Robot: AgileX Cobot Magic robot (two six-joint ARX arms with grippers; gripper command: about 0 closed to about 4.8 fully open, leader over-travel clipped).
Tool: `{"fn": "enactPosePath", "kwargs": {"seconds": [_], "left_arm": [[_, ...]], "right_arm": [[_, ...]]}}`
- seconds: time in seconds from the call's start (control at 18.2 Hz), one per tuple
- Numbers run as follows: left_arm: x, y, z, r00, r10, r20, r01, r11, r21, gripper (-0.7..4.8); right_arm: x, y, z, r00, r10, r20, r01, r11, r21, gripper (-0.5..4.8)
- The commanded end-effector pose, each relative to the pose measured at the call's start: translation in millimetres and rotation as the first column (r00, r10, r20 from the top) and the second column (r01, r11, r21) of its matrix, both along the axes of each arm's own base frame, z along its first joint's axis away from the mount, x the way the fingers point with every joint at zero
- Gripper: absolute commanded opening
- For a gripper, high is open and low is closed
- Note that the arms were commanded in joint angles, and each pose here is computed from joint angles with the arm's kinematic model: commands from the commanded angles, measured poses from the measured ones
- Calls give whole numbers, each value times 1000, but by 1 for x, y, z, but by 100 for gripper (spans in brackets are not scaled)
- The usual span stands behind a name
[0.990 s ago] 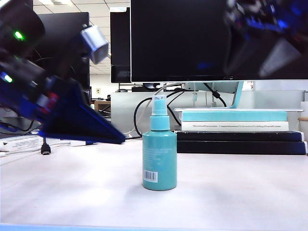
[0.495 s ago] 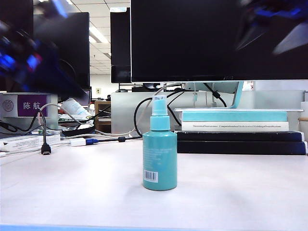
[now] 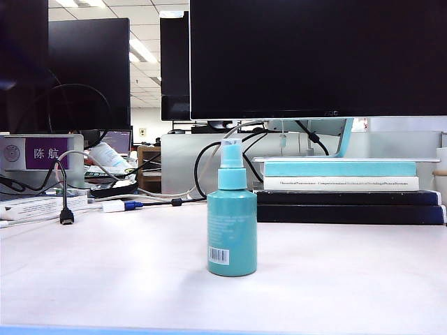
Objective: Pick up the sprayer with the left hand, pick up its lid with the right hand then put the lid on the sprayer.
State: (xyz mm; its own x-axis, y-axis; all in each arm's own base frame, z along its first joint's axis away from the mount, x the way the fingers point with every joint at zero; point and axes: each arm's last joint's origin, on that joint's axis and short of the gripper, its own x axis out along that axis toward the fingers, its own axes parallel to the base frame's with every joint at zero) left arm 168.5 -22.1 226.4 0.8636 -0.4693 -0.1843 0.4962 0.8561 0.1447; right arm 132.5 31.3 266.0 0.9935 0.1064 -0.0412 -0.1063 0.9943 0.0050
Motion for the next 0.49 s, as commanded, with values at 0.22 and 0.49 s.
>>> {"fn": "enactPosePath", "kwargs": {"seconds": [0.22,0.49], "left_arm": [[-46,11,-19,954,214,210,-192,974,-121,457],[-67,14,-43,927,315,205,-285,945,-160,331]], "right_arm": [[-32,-8,-13,976,3,219,-25,995,98,125],[-38,-9,-57,978,21,207,-52,988,145,-4]]}}
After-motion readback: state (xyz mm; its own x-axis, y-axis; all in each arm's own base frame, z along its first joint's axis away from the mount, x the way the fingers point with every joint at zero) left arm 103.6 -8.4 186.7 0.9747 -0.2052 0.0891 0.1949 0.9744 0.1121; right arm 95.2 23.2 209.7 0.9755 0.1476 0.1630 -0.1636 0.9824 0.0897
